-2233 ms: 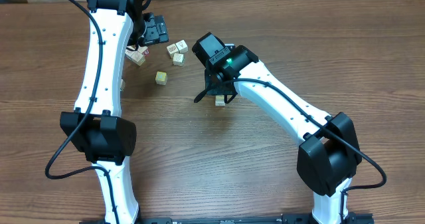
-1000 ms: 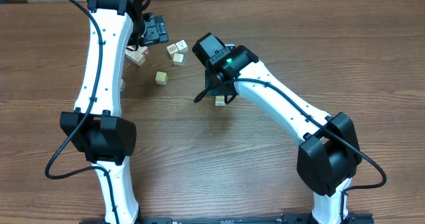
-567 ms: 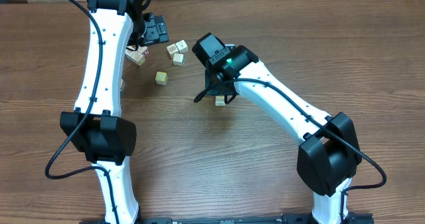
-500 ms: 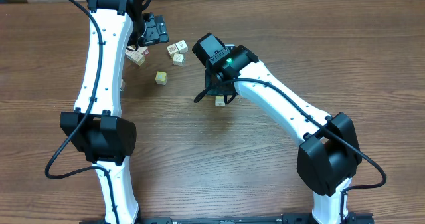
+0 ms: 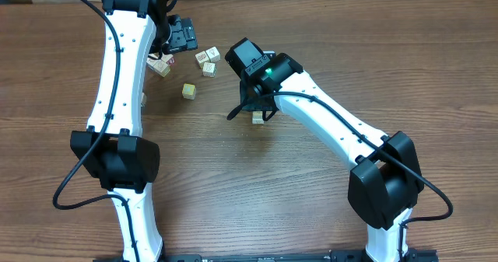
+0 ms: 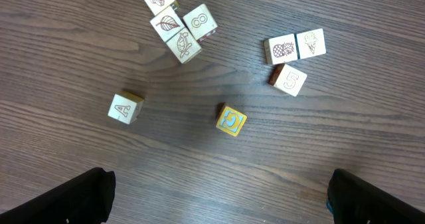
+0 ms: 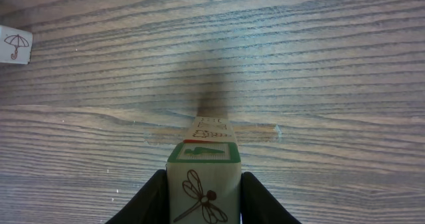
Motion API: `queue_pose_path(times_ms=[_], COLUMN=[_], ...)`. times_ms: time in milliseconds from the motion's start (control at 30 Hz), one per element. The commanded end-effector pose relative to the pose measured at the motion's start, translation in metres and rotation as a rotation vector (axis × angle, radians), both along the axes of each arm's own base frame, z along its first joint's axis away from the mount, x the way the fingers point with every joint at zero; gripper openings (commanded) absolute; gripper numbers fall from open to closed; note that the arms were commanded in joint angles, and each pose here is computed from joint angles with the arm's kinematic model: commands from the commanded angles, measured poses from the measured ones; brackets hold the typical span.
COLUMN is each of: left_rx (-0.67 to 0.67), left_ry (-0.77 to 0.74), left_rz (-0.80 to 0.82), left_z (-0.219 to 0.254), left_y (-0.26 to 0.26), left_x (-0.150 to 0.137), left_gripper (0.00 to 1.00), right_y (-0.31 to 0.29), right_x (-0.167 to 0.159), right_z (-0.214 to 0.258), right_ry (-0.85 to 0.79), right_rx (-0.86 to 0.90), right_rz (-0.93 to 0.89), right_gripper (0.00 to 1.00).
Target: Form a tower
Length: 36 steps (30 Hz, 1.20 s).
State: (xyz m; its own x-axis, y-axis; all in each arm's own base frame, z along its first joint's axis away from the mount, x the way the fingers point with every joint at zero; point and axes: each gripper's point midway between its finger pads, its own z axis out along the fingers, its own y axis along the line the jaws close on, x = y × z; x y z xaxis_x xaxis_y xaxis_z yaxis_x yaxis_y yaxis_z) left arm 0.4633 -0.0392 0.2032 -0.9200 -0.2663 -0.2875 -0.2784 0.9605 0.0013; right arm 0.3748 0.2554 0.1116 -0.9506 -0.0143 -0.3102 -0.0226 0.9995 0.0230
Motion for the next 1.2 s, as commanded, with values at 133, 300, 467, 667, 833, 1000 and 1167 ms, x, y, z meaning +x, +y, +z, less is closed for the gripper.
queue_pose_path(times_ms=[133,300,467,667,833,1000,1167], left_rx=[-0.012,-0.012,-0.012,-0.012,-0.012,-0.012,-0.012], left_ry=[-0.031,-0.031,-0.031,-0.031,-0.031,-0.031,-0.031], left_rz=[0.008,0.008,0.008,0.008,0.008,0.008,0.008], left_z=[0.011,0.011,0.011,0.011,0.011,0.011,0.011], left_y=[-0.003,-0.003,-0.003,-0.003,-0.003,-0.003,-0.003], left_x=[0.001,0.001,0.001,0.001,0.001,0.001,0.001], left_gripper=[0.99,1.00,1.00,1.00,1.00,1.00,1.00], right_y=[0.002,0.002,0.002,0.003,0.004,0.004,0.005], right_x=[0.007,0.008,0.008,0.009,0.010,0.011,0.012], right_z=[0.006,0.006,0.007,0.009,0.014,0.019,0.023], right_ry=[-0.030,-0.032,-0.032,-0.038,-0.044,-0.046,-0.051], right_rx=[0.007,0.009,0.010,0.015,0.026,0.030,0.035], right_rz=[-0.010,-0.010,-0.010,-0.010,-0.029,-0.035,-0.036], right_gripper=[0.22,0.15,0.15,0.15,0.15,0.15,0.15])
